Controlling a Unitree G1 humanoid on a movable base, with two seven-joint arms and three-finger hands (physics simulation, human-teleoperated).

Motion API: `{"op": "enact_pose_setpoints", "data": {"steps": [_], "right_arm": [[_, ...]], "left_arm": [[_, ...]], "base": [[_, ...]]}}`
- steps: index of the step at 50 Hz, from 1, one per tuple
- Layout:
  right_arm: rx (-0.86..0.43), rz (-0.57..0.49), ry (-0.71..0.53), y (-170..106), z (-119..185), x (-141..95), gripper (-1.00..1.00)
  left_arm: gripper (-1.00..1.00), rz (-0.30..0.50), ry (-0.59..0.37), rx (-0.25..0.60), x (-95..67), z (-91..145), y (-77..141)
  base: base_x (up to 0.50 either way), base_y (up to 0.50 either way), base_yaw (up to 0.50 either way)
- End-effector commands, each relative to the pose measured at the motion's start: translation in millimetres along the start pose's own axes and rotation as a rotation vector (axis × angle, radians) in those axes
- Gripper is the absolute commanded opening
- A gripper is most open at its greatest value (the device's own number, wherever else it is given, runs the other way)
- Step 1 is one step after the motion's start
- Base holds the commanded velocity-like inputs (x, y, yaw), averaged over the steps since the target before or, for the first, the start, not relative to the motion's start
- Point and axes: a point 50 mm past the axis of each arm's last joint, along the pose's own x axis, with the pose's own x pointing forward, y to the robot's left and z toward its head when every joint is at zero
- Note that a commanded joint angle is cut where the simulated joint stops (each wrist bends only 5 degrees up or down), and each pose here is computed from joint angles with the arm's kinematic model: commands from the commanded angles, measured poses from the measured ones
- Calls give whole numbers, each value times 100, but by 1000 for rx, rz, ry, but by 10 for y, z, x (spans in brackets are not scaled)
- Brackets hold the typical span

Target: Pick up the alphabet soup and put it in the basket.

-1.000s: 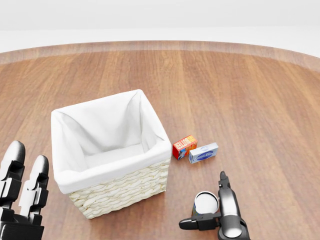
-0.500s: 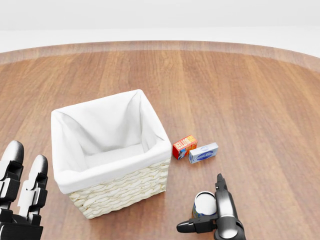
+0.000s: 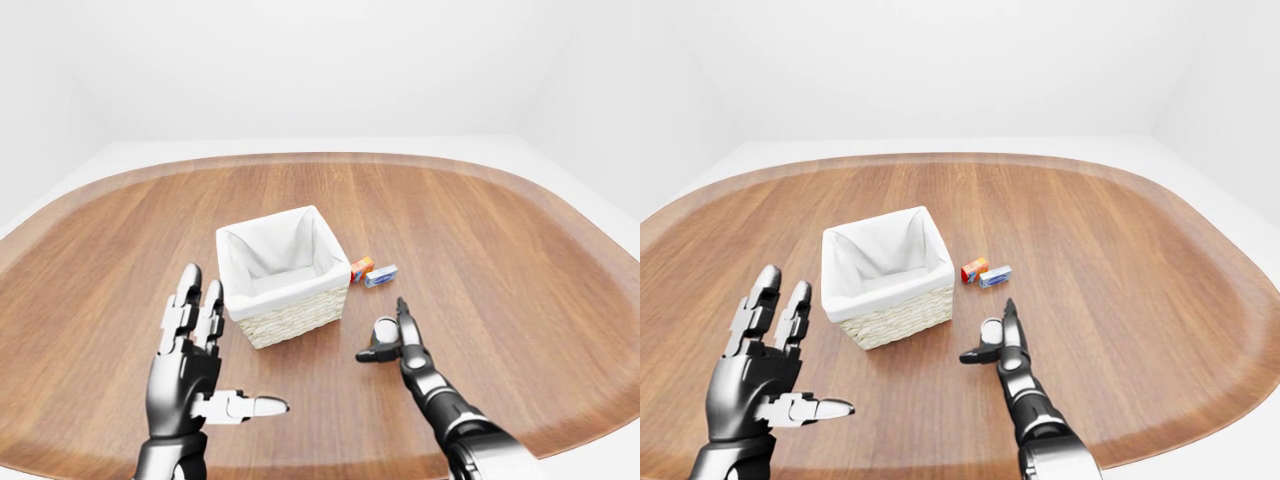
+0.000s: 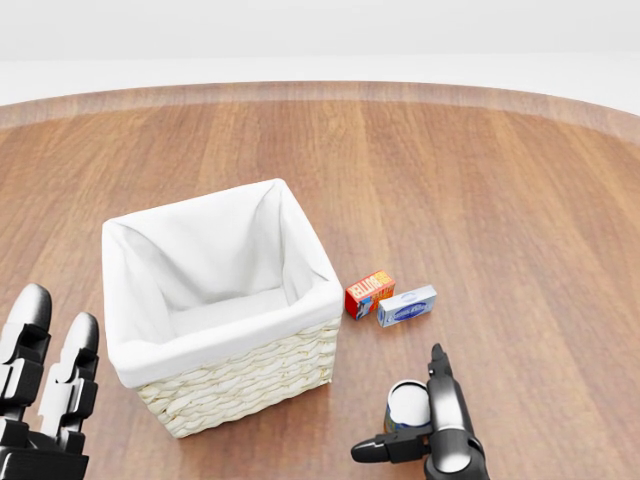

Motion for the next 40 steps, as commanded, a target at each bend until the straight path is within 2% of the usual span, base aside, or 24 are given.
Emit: {"op": "enact_pose_setpoints", "data": {"steps": [1,28,29,31,40], "right_arm": [[-9,19,0,79,29,-6,100],[-27,14,16,111,53,7,100],[-31,16,18,117,49,5,14],[-30,19,21,120,45,5,-100],[-41,31,25,128,17,-4,-100]], "left_arm": [[100,-3,5,0,0,-10,-5],[100,-3,3,0,-5,0,-5],[100,-2,2,1,-3,1,-5],[100,-2,0,1,-1,3,-4],[100,-3,1,-1,-13,8,-9]], "base": [[0,0,0],[0,0,0],[0,0,0],[0,0,0],[0,0,0]]}}
